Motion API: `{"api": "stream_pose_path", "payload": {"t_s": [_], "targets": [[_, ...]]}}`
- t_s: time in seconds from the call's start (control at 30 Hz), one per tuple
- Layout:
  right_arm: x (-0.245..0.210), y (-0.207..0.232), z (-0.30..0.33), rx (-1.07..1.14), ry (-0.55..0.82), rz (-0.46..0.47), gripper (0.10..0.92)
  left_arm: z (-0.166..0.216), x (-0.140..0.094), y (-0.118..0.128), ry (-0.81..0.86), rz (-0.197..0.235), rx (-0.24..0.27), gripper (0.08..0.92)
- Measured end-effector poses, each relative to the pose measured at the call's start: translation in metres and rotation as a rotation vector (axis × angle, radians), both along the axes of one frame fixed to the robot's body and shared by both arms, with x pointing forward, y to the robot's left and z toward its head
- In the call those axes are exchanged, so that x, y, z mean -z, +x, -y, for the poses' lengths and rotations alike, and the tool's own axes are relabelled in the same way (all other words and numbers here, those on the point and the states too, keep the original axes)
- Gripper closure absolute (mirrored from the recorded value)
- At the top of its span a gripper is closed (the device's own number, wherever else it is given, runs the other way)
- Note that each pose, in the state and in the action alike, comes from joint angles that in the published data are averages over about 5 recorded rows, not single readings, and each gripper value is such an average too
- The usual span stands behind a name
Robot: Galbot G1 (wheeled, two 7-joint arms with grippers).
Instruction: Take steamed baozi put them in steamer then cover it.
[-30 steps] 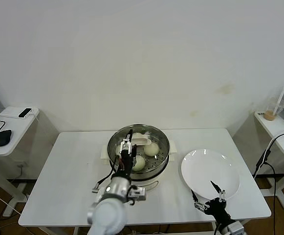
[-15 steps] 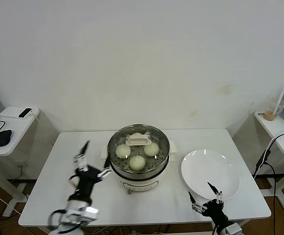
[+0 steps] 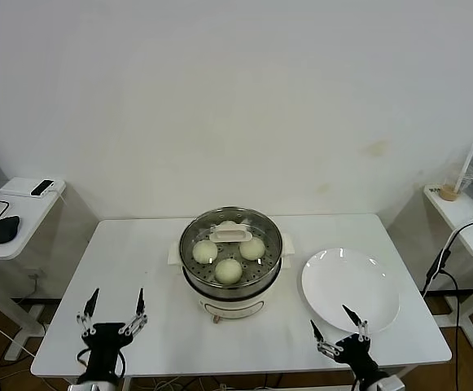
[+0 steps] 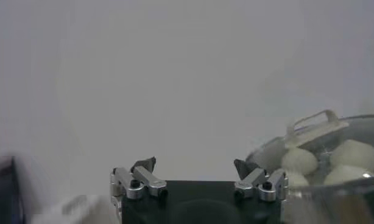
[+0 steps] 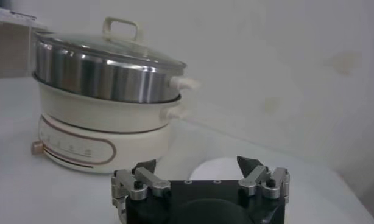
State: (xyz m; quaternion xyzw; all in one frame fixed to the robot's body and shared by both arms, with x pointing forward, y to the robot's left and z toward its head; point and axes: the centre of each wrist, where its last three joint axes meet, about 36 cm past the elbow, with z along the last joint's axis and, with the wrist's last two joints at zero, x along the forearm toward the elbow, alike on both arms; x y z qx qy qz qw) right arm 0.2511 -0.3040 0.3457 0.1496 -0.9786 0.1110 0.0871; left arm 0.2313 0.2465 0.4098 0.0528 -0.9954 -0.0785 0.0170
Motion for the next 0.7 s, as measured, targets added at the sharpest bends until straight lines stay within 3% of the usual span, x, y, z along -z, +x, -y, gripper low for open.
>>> {"api": "stream_pose_path", "payload": {"t_s": [0.27,0.7], "targets": [[0.001,-0.005,-0.003,-0.002,0.018,-0.016,0.200,0.001,0.023,-0.016,-0.080,-0.052,-0.045,0.177],[-0.002,-0.007,-0.009,-0.024,0.042,-0.037,0.200,0.007,0.041,-0.029,-0.121,-0.107,-0.053,0.177]]}}
